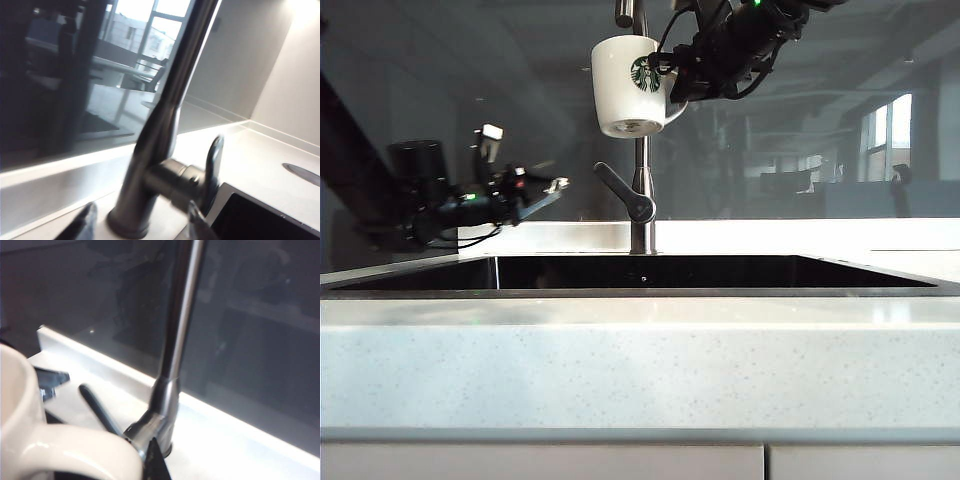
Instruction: Pick up the mug next to the sink, go to the faucet to get some water, pour the water into the sink, and finally put the mug back to its place.
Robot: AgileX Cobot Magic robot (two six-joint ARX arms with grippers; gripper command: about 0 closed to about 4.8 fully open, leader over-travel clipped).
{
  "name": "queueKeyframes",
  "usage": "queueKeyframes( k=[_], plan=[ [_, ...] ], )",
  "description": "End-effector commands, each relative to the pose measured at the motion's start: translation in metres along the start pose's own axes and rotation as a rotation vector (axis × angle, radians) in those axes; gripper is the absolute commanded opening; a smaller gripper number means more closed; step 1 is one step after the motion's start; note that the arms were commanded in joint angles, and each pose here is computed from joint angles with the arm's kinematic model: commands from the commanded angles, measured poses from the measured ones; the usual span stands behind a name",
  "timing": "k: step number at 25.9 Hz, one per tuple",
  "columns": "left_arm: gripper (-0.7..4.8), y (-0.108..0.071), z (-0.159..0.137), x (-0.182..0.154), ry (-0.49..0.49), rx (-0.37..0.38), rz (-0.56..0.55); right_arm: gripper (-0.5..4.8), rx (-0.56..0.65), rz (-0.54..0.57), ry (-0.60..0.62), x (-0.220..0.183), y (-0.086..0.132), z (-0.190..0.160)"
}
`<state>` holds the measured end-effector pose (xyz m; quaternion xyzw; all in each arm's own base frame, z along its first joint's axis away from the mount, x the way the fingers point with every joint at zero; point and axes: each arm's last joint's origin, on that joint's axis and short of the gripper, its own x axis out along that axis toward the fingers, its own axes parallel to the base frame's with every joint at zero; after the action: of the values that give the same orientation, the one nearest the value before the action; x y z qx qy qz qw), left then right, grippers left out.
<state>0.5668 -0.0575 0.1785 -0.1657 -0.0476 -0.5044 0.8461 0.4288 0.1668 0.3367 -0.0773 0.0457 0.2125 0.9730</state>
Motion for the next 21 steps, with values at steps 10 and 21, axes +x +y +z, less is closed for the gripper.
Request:
queueKeyframes(
  k=[10, 21],
  plan=[
    [2.46, -0.032, -0.007, 0.051, 0.019, 0.140, -0.077, -0.06, 0.002, -0.028, -0.115, -0.008, -0.003, 0.029],
    [1.23, -0.042, 0.006, 0.050, -0.068, 0.152, -0.153, -0.06, 0.000, -0.034, -0.152, -0.009, -0.004, 0.033]
  ],
)
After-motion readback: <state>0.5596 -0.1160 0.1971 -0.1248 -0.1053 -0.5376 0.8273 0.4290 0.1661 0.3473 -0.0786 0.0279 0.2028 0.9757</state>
